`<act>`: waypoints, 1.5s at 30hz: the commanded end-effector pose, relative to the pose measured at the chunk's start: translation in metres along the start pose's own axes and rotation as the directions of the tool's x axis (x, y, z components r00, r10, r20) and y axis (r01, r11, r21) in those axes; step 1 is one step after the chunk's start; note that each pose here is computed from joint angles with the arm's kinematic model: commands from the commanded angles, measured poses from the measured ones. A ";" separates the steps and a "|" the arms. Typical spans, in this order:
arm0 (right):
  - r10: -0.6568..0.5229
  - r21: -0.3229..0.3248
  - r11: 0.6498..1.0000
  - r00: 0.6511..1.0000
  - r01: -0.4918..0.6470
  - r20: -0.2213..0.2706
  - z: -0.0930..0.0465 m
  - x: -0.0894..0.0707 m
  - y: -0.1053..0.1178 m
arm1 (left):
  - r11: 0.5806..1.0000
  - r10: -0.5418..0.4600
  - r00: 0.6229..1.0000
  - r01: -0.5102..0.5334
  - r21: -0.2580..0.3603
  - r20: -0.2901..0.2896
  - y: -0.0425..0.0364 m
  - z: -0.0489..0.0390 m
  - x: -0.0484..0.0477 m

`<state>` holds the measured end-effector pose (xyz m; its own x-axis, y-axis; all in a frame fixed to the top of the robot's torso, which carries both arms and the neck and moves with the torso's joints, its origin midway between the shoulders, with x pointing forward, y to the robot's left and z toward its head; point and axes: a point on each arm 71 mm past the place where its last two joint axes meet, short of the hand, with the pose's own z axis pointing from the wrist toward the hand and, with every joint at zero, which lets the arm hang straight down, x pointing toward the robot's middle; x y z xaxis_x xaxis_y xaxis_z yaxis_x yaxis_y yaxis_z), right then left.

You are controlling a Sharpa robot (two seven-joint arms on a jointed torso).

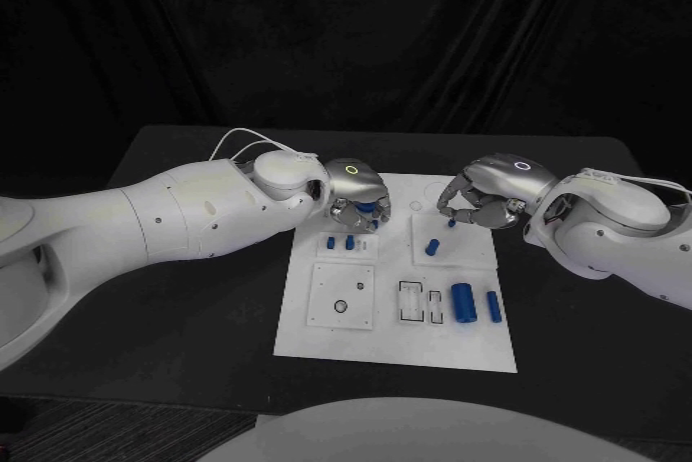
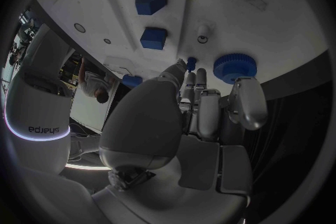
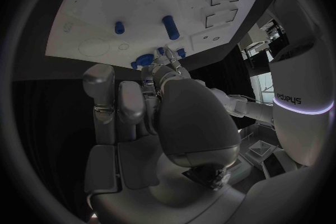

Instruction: Assemble the parts on the task board

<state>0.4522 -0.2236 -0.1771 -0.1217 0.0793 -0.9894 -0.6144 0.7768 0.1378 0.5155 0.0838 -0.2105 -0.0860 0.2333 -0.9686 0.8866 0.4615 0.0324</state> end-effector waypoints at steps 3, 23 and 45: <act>0.001 0.010 1.000 1.000 -0.001 -0.008 -0.001 0.002 0.000 | 1.000 -0.011 0.999 0.011 -0.006 -0.040 -0.0004 0.0012 0.0054; 0.009 0.010 1.000 1.000 -0.009 -0.014 -0.001 0.003 0.001 | 0.999 0.017 0.998 -0.020 0.045 0.058 -0.0027 0.0003 0.0041; 0.013 0.034 0.999 1.000 -0.012 -0.026 -0.004 0.004 -0.003 | 0.997 0.062 0.985 -0.069 0.034 0.164 0.0031 -0.0493 -0.0277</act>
<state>0.4495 -0.2264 -0.1792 -0.1403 0.0774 -0.9871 -0.6052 0.7823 0.1474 0.5004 0.1226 -0.1737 0.0321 0.1258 -0.9915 0.9001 0.4277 0.0834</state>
